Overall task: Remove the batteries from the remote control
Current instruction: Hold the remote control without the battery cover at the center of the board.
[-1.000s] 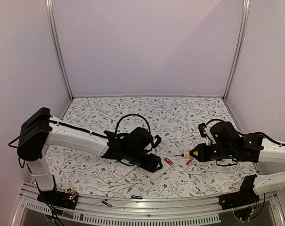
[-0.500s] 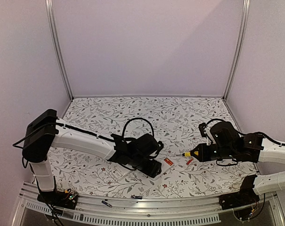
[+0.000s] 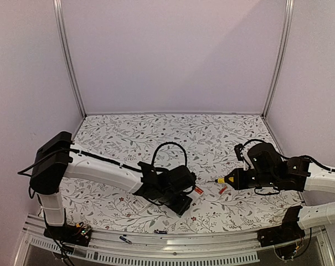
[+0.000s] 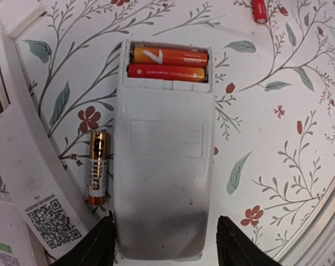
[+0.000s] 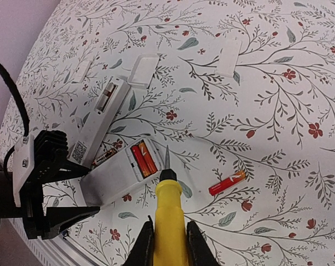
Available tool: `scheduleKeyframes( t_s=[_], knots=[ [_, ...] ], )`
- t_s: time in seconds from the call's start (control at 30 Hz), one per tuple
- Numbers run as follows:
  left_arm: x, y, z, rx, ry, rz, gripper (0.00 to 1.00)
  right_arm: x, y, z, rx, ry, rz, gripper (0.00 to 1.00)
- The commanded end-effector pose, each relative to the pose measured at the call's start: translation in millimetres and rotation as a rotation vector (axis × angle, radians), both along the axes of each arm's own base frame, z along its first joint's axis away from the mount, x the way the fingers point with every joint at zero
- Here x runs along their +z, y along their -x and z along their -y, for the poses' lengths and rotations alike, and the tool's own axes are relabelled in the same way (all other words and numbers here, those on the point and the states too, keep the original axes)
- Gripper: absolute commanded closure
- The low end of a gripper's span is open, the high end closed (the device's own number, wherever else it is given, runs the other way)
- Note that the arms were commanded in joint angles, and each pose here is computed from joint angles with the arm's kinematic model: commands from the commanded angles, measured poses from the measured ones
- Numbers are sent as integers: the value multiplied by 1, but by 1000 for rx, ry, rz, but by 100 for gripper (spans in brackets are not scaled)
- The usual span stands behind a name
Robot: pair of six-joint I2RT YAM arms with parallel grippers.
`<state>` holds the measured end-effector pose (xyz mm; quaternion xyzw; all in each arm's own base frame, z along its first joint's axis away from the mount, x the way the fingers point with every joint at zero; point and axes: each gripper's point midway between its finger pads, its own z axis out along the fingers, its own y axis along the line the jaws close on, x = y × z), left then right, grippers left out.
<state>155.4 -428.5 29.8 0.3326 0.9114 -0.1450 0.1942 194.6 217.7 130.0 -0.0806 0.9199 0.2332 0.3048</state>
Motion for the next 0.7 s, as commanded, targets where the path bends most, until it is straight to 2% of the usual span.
scheduleKeyframes(
  t_s=[0.0,0.67],
  knots=[
    [-6,4,-3,-14,-52,14,38,14,-7,-1,-14,-18,36,100],
    [-17,1,-9,-54,-151,60,38,22,-9,-4,-16,-45,55,100]
  ],
)
